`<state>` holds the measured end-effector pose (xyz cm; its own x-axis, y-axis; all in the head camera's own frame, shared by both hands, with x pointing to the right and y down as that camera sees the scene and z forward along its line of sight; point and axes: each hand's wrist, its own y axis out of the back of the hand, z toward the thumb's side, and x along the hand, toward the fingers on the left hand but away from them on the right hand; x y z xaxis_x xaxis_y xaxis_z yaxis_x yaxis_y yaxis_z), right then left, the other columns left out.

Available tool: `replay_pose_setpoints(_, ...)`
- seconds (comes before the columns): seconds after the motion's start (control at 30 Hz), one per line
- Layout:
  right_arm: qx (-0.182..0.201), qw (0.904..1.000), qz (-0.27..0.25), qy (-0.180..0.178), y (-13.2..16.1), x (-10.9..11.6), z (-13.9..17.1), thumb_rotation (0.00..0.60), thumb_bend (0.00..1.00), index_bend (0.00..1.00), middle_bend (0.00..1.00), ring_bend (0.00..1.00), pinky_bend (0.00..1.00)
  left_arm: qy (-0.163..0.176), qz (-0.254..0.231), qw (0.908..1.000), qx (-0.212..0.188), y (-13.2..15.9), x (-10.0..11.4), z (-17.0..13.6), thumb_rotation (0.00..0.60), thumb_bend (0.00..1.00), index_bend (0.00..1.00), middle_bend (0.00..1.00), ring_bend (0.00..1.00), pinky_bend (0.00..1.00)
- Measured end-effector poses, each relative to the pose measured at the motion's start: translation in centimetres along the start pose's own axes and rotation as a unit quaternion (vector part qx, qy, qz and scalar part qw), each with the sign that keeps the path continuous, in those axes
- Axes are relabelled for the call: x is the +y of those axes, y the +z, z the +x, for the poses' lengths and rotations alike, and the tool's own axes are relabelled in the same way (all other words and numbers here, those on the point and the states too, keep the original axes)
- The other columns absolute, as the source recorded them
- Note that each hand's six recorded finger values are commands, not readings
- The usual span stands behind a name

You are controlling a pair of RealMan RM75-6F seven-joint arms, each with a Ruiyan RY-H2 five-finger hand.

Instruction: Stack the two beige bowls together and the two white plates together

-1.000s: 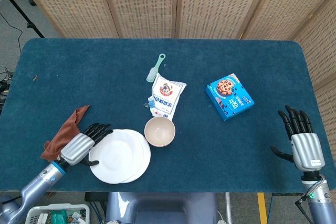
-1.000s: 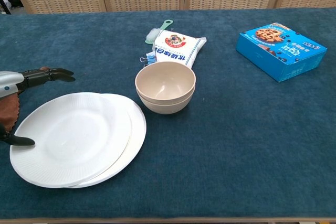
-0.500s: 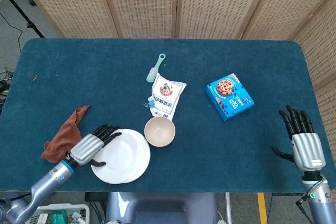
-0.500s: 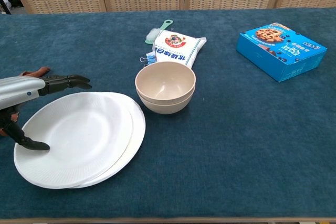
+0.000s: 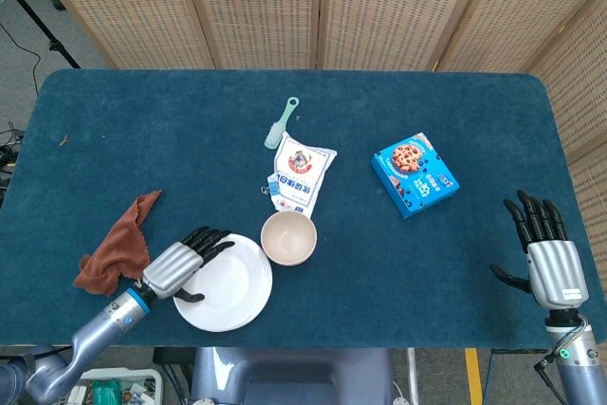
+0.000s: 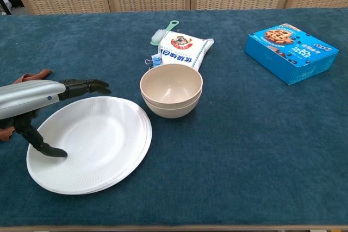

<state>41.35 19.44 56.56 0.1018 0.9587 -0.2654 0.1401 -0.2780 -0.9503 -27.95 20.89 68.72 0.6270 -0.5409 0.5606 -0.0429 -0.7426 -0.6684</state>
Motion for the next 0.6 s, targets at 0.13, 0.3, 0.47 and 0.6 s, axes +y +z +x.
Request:
replay_pose_setpoints(0.13, 0.000, 1.0000, 0.000, -0.001, 0.0, 0.0, 0.0, 0.600, 0.00, 0.00, 0.00, 0.00, 0.00, 0.006, -0.008, 0.9999, -0.002, 0.2, 0.3, -0.1, 0.600, 0.07, 0.10, 0.00, 0.00, 0.00)
replay_pose_setpoints(0.3, 0.000, 1.0000, 0.000, -0.001, 0.0, 0.0, 0.0, 0.600, 0.00, 0.00, 0.00, 0.00, 0.00, 0.029, -0.019, 0.9994, -0.009, 0.3, 1.7, -0.8, 0.600, 0.07, 0.10, 0.00, 0.00, 0.00)
replay_pose_setpoints(0.47, 0.002, 1.0000, -0.002, -0.004, 0.1, 0.2, 0.0, 0.600, 0.00, 0.00, 0.00, 0.00, 0.00, 0.068, -0.024, 0.9974, 0.000, -0.6, 4.3, -2.0, 0.600, 0.07, 0.10, 0.00, 0.00, 0.00)
replay_pose_setpoints(0.6, 0.006, 1.0000, -0.006, -0.006, 0.4, 0.4, 0.1, 0.600, 0.00, 0.00, 0.00, 0.00, 0.00, 0.101, -0.032, 0.9939, 0.030, -2.3, 6.7, -4.2, 0.600, 0.07, 0.10, 0.00, 0.00, 0.00)
